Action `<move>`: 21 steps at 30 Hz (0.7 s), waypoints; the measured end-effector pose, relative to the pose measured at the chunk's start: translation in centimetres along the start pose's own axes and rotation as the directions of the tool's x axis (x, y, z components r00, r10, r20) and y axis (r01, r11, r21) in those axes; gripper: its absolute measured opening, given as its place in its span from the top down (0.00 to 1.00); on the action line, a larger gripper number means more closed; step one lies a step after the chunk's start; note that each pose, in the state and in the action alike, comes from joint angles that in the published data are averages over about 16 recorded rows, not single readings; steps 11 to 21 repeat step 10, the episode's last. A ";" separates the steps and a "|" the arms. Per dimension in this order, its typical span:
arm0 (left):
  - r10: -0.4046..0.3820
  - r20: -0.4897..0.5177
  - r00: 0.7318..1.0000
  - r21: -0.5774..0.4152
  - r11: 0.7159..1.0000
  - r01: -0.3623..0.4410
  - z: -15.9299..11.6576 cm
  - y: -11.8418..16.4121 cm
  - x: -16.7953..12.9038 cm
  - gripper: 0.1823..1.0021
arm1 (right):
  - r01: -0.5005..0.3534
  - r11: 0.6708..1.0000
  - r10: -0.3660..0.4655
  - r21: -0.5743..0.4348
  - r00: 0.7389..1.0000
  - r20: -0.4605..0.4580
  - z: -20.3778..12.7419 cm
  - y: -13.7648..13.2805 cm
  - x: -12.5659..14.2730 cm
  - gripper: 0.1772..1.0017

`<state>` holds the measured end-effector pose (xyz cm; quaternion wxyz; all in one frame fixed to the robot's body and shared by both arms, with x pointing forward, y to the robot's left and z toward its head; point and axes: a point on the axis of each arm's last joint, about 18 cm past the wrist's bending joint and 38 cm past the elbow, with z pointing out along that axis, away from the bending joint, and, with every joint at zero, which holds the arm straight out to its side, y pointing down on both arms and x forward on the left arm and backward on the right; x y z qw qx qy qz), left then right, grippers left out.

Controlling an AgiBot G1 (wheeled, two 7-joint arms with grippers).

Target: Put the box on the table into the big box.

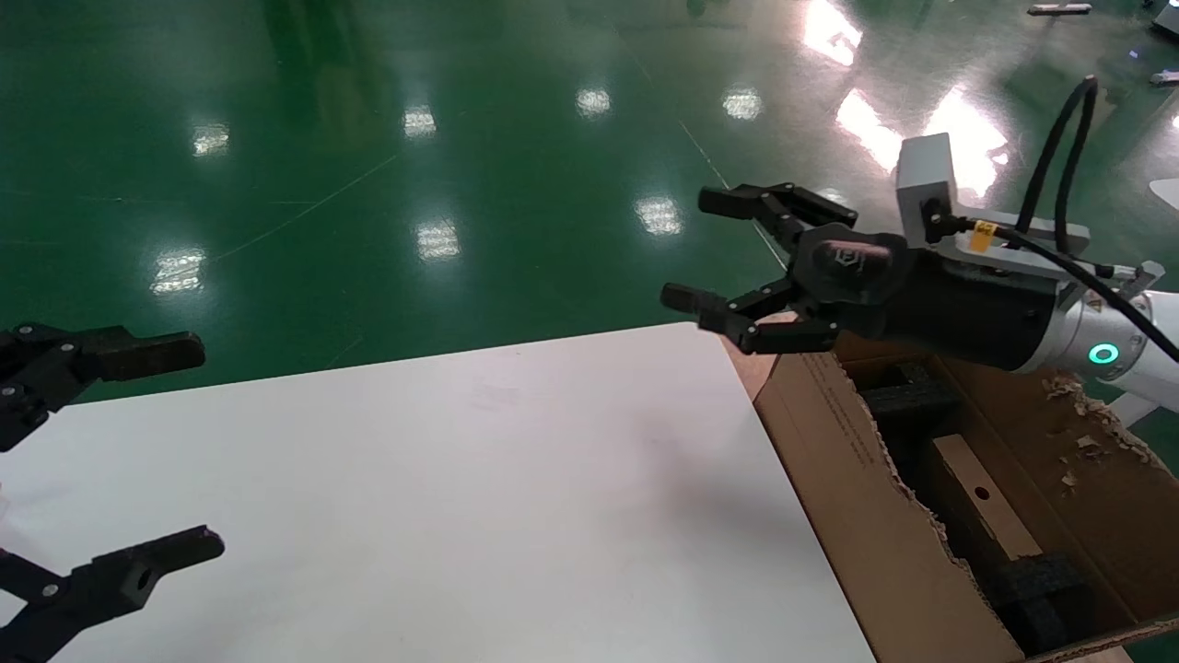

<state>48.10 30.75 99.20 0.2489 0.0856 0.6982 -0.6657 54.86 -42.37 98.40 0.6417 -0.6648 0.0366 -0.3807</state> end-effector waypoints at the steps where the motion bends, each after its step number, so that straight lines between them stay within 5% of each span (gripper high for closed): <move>1: 0.000 0.000 1.000 0.000 1.000 0.000 0.0 0.0 0.0 0.00 | -0.001 1.000 0.001 0.005 1.000 0.014 0.3 -0.2 -0.3 0.00; 21: 0.000 0.000 1.000 0.000 1.000 0.000 0.0 0.0 0.0 0.00 | -0.008 1.000 0.005 0.027 0.996 0.094 1.9 -1.4 -2.1 0.00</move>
